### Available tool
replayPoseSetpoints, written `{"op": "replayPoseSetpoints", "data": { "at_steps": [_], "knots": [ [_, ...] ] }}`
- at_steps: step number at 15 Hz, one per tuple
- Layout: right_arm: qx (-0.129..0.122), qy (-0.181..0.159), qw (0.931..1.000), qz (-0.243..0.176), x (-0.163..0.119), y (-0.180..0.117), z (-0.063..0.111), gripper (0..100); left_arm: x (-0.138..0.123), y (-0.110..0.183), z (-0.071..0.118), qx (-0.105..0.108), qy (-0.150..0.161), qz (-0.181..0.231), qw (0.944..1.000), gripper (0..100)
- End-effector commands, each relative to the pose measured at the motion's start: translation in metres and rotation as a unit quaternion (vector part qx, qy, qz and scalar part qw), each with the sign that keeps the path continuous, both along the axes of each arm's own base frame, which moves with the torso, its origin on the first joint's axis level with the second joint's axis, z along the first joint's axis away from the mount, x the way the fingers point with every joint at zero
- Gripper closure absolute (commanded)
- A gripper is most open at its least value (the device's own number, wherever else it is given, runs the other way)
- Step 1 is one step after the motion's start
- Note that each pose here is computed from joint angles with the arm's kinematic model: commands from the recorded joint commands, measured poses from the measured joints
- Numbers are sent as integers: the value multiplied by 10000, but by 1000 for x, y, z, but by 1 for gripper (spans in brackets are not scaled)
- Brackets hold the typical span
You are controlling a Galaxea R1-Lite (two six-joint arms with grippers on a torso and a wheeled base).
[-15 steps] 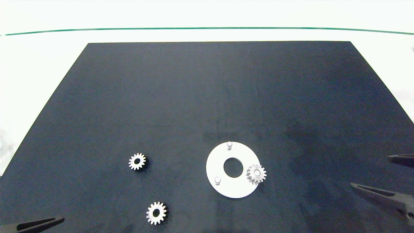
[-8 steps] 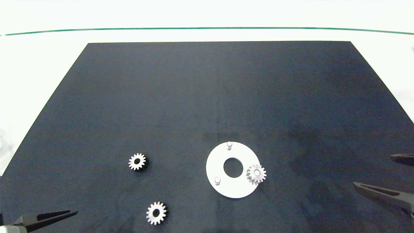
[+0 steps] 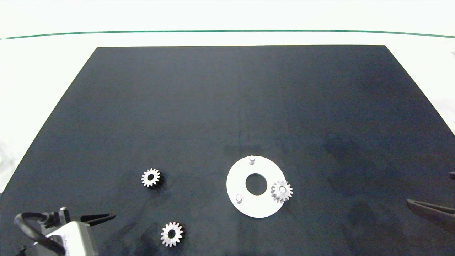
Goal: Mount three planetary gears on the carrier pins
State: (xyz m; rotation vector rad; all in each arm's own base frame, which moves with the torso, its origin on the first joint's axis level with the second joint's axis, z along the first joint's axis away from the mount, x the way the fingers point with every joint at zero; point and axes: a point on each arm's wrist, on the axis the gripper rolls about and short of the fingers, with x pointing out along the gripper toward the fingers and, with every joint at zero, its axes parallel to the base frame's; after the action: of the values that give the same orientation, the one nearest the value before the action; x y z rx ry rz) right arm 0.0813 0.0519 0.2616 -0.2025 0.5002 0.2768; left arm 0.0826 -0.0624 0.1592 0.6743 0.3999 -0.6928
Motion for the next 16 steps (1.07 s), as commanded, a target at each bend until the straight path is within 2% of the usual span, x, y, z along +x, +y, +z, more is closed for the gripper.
{"op": "replayPoseSetpoints", "data": {
  "at_steps": [1, 4, 6, 9, 14, 16],
  "knots": [
    [-7, 2, 10000, -33, -2, -2, 0, 0, 10, -16, -8, 221, 208, -182, 9994, 0],
    [2, -10, 9998, -201, 0, -5, 0, 0, 10, -35, -18, 402, 458, -411, 9973, 0],
    [13, -15, 9997, -251, -1, -6, 0, 0, 15, -50, -21, 376, 363, -524, 9973, 0],
    [69, -103, 9996, -271, -7, -11, 1, 0, 28, -66, -30, 312, 206, -455, 9983, 0],
    [65, -81, 9996, -268, -11, -14, 0, 0, 30, -66, -40, 556, 157, -212, 9981, 0],
    [54, -55, 9996, -272, -11, -13, -1, 0, 33, -69, -38, 522, 114, -159, 9984, 0]
  ]
}}
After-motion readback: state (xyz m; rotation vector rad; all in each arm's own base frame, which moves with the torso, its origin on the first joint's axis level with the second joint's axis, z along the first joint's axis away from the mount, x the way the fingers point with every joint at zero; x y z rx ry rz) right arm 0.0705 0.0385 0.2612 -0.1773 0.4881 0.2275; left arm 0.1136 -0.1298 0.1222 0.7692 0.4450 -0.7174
